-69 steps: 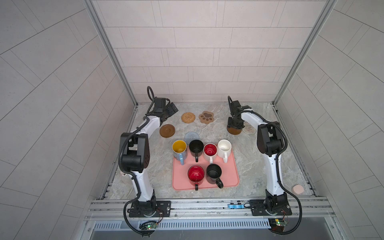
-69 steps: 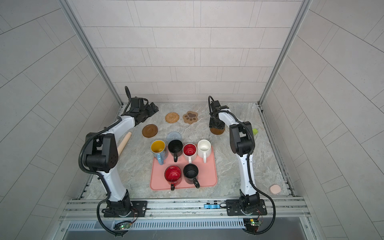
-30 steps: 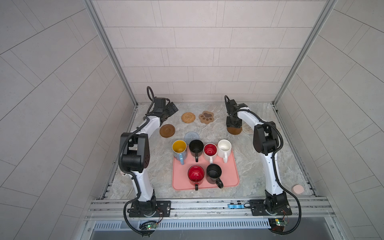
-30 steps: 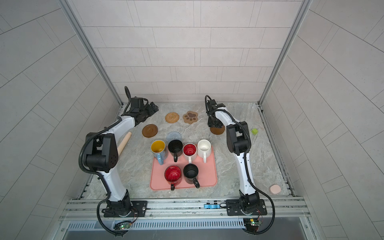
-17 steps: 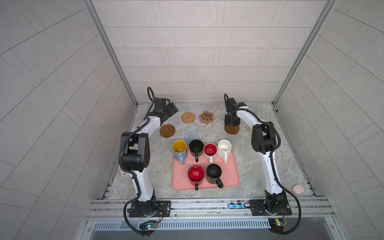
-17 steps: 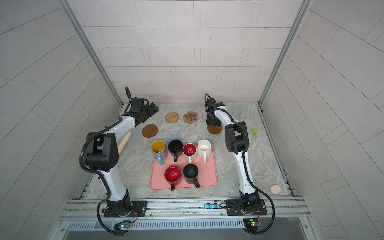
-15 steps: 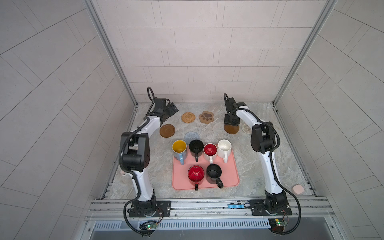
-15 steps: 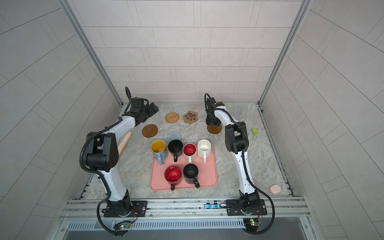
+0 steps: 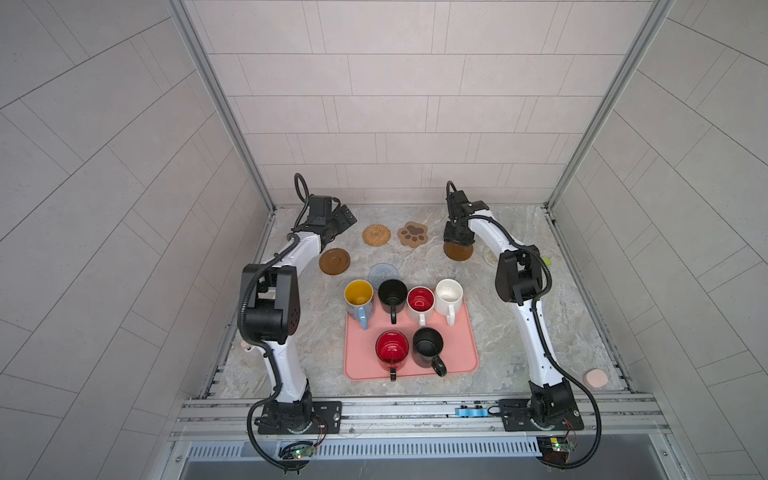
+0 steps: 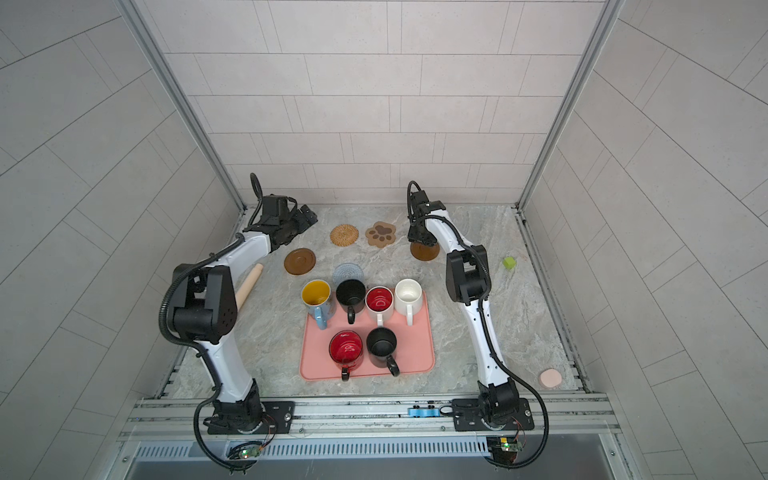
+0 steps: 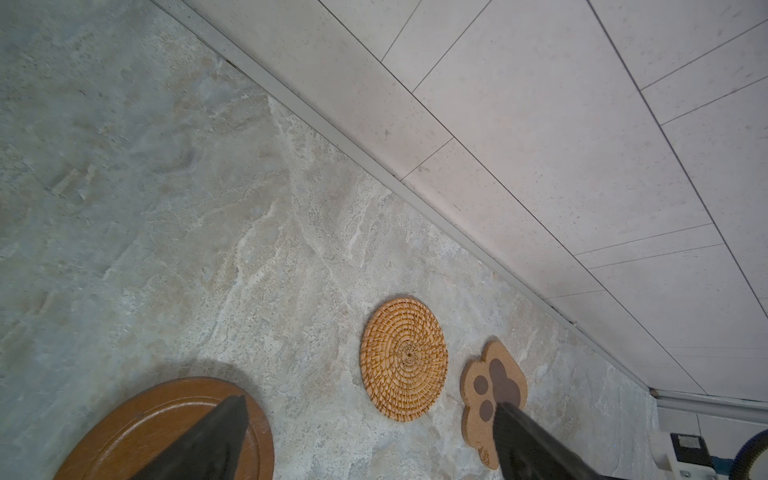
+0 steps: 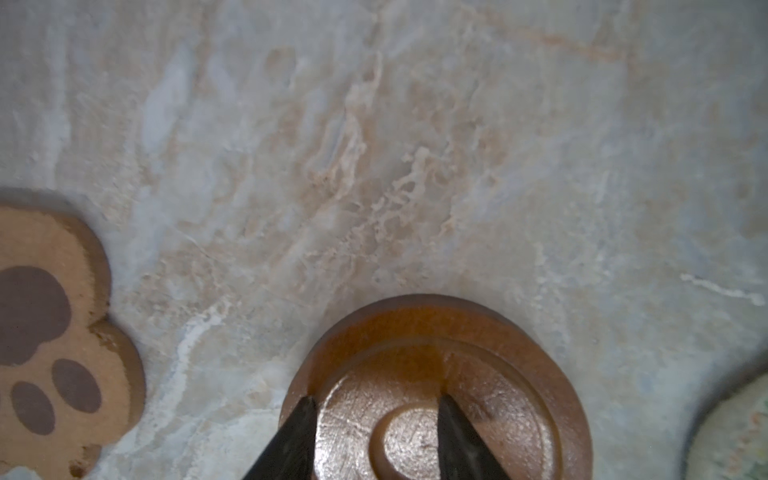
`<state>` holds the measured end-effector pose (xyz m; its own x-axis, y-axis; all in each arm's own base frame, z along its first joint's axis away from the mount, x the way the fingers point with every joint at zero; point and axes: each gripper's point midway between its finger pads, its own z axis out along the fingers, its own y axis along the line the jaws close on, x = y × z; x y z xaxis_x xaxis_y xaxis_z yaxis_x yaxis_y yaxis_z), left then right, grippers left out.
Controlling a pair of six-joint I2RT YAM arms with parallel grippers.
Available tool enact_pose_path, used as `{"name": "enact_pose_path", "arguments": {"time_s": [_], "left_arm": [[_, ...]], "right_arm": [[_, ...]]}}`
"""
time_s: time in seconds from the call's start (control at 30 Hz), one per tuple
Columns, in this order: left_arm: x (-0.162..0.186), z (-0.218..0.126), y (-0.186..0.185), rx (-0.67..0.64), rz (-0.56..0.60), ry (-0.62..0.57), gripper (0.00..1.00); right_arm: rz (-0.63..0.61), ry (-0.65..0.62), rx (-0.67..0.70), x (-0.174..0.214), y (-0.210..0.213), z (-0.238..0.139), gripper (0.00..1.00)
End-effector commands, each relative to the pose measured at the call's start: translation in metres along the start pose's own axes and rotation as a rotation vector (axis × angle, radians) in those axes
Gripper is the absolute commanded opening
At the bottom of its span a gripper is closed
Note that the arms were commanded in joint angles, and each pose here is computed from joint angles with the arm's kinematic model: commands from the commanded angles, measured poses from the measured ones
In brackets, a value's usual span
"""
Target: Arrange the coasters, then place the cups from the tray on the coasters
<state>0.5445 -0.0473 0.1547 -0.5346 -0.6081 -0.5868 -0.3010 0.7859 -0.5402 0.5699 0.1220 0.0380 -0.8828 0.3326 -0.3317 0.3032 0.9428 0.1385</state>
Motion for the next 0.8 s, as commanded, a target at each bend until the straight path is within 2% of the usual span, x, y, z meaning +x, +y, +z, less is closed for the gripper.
{"name": "enact_pose_path", "arguments": {"time_s": [0.0,0.37,0.77], "left_arm": [[-0.013,-0.007,-0.010,0.018,0.006,-0.035,1.00],[-0.014,-0.009,-0.011,0.020,0.009,-0.037,1.00],[-0.017,-0.010,-0.013,0.027,0.007,-0.041,1.00]], "right_arm": [[0.040,0.105,-0.024,0.032,0.006,0.055,0.49],[0.123,0.056,-0.057,0.018,0.014,0.067,0.49],[0.150,0.048,-0.070,0.017,0.017,0.073,0.49]]}}
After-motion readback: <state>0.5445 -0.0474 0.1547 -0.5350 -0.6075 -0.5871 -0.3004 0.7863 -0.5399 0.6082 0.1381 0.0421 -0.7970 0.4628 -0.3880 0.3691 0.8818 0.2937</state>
